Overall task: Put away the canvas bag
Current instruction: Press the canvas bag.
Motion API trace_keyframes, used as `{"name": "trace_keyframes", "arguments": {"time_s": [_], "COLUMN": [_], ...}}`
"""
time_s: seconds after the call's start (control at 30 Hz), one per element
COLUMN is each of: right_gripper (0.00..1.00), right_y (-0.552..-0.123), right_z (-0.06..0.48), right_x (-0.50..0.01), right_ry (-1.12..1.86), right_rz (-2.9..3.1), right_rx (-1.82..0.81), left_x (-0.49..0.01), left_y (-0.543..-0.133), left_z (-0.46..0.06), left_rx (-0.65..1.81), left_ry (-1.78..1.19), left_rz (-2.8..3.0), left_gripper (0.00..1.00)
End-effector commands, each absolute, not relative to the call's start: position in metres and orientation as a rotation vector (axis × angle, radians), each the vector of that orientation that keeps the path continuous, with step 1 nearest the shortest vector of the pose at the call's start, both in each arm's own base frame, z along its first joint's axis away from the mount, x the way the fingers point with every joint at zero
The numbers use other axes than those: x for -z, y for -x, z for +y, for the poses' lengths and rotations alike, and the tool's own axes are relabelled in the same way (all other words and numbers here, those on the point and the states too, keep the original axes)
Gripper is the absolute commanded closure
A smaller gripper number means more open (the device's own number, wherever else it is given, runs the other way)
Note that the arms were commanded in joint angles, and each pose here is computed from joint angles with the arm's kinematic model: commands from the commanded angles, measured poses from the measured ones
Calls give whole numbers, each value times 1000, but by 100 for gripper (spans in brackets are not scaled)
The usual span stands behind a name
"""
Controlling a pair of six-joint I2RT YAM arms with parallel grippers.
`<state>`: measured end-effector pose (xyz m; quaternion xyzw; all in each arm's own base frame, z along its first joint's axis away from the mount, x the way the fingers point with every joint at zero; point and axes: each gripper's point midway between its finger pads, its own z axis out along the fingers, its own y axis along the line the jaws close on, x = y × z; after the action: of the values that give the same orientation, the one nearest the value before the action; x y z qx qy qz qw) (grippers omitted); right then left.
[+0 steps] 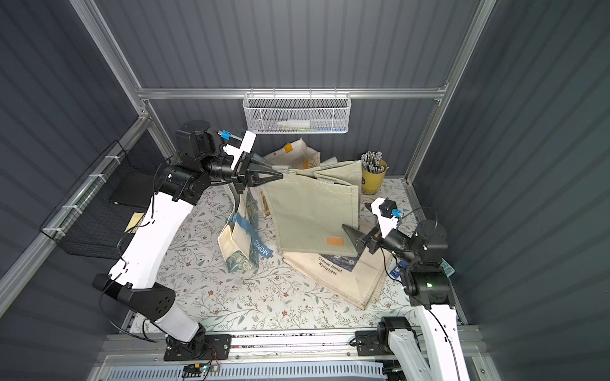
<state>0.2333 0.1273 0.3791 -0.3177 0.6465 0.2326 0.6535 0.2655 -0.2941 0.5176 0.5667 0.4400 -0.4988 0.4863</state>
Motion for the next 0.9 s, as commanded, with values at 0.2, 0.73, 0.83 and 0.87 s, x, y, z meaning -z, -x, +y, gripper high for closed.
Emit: {"name": "trace_keyframes", "arguments": {"time_s": [0.2,0.73,0.83,0.87], "right_gripper": [2,2,2,2], "right_y": [-236,-216,-223,-225], "right_z": [112,133,133,134], "right_x": [-402,-482,-476,-473], "right_ry": [753,779,769,766], "right_rz": [1398,1243,1270,1282], "right_rx": [-293,-490,-502,-523], "left_x": [-524,-501,-492,-489], "left_y": [-252,-260,-256,-253], "left_z": [-289,-290,-295,-297], "left_rx": [1269,1071,1026,1018], "left_ry": [-1411,-1430,-1463,-1479], "left_rz": [1016,1054,1056,1050], "left_gripper": [100,100,100,100]}}
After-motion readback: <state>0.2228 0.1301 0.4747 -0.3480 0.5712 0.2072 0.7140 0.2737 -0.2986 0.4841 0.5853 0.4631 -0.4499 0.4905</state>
